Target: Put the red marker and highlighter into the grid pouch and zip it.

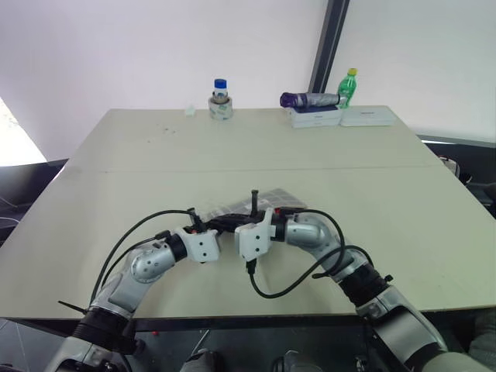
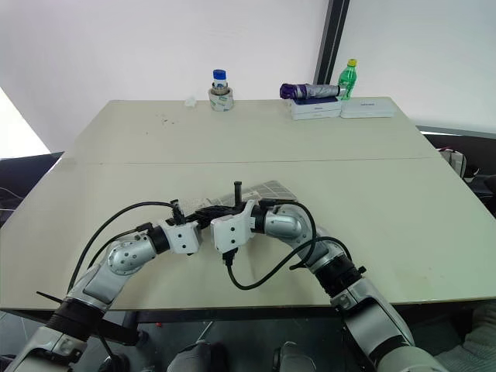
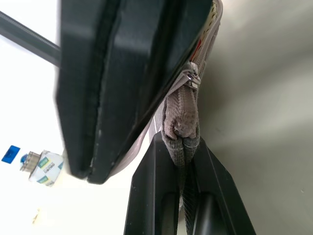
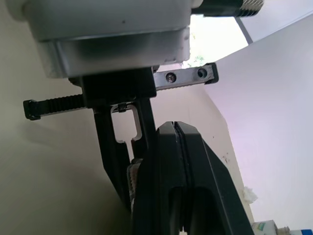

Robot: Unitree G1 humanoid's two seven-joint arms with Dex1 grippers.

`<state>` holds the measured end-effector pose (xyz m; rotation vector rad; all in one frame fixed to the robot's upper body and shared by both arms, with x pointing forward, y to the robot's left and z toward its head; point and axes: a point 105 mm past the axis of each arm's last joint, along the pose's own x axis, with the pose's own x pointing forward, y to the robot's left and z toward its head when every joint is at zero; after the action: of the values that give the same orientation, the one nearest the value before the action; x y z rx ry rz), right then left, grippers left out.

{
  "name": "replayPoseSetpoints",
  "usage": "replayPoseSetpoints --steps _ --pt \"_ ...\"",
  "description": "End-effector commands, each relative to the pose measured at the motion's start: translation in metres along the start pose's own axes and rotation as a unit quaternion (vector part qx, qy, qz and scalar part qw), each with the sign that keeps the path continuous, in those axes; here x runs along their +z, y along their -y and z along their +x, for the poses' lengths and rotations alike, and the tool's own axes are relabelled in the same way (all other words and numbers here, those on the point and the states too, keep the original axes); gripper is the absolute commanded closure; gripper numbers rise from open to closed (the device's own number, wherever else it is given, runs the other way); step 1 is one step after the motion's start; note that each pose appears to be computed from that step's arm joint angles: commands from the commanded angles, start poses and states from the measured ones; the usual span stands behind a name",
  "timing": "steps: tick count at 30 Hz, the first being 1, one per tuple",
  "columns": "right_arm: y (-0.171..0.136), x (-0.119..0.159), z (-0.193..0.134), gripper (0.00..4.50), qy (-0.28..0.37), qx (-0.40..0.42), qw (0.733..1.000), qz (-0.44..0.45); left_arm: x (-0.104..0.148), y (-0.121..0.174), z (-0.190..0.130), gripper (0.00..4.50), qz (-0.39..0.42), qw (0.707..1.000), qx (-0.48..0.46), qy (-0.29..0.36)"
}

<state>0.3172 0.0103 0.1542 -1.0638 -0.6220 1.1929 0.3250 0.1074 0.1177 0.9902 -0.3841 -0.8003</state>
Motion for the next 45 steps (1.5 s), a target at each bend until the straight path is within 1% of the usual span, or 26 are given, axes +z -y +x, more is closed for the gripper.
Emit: replayPoseSetpoints --steps 1,5,10,15,16,18,19,20,21,23,25,27,28,30,31,35,39,43,45 --pt "0.014 0.000 -0.004 4.49 -0.005 -0.030 1.000 -0.001 0.009 -0.008 0.000 4.50 0.011 1.000 0.017 0.017" --pt "0.020 -0.012 -0.012 4.49 -0.037 -0.039 0.998 -0.012 0.009 -0.008 -0.001 4.50 0.010 1.000 0.017 0.016" --pt "0.017 -0.032 -0.032 4.49 -0.086 -0.014 0.996 -0.023 0.008 -0.009 -0.002 4.50 0.012 1.000 0.022 0.013" --pt "0.021 -0.040 -0.050 4.49 -0.112 0.000 0.994 -0.015 0.000 -0.018 -0.004 4.50 0.034 0.999 0.037 -0.006" --pt "0.026 -0.045 -0.053 4.49 -0.122 -0.015 0.992 0.006 -0.001 -0.019 -0.004 4.50 0.052 0.998 0.031 -0.007" --pt "0.037 -0.046 -0.052 4.49 -0.109 -0.063 0.986 0.111 -0.001 -0.017 -0.003 4.50 0.071 0.997 0.020 -0.006" --pt "0.041 -0.045 -0.050 4.49 -0.092 -0.080 0.976 0.178 -0.002 -0.016 -0.003 4.50 0.077 0.997 0.016 -0.006" --pt "0.042 -0.043 -0.049 4.49 -0.078 -0.086 0.969 0.220 -0.002 -0.015 -0.002 4.50 0.079 0.997 0.015 -0.006" --pt "0.044 -0.041 -0.048 4.25 -0.065 -0.091 0.960 0.256 -0.003 -0.015 -0.002 4.50 0.079 0.997 0.015 -0.006" --pt "0.054 -0.030 -0.043 3.59 -0.032 -0.112 0.933 0.340 -0.003 -0.014 -0.002 4.50 0.080 0.997 0.014 -0.006" --pt "0.053 -0.020 -0.035 2.62 -0.023 -0.099 0.909 0.405 -0.003 -0.012 -0.001 4.50 0.082 0.997 0.010 -0.006" --pt "0.049 -0.015 -0.031 1.57 -0.034 -0.088 0.897 0.432 -0.004 -0.010 -0.001 4.50 0.084 0.996 0.007 -0.007" --pt "0.050 -0.013 -0.026 1.11 -0.034 -0.098 0.881 0.461 -0.004 -0.008 -0.001 4.50 0.085 0.996 0.006 -0.008" --pt "0.049 -0.011 -0.017 1.11 -0.046 -0.105 0.853 0.509 -0.003 -0.005 0.000 4.50 0.090 0.996 -0.001 -0.008" --pt "0.047 -0.011 -0.014 1.11 -0.055 -0.103 0.843 0.524 -0.003 -0.003 0.000 4.50 0.092 0.996 -0.004 -0.009" --pt "0.033 -0.019 -0.007 1.11 -0.100 -0.098 0.821 0.554 -0.007 0.003 0.001 4.50 0.103 0.994 -0.012 -0.018" --pt "0.022 -0.021 -0.005 1.11 -0.120 -0.088 0.799 0.582 -0.008 0.007 0.000 4.50 0.105 0.994 -0.016 -0.022" --pt "0.010 -0.025 -0.005 1.11 -0.144 -0.081 0.790 0.591 -0.007 0.007 0.000 4.50 0.107 0.994 -0.012 -0.020" --pt "0.008 -0.024 -0.003 1.11 -0.142 -0.078 0.784 0.600 -0.007 0.007 0.001 4.50 0.108 0.994 -0.012 -0.021"
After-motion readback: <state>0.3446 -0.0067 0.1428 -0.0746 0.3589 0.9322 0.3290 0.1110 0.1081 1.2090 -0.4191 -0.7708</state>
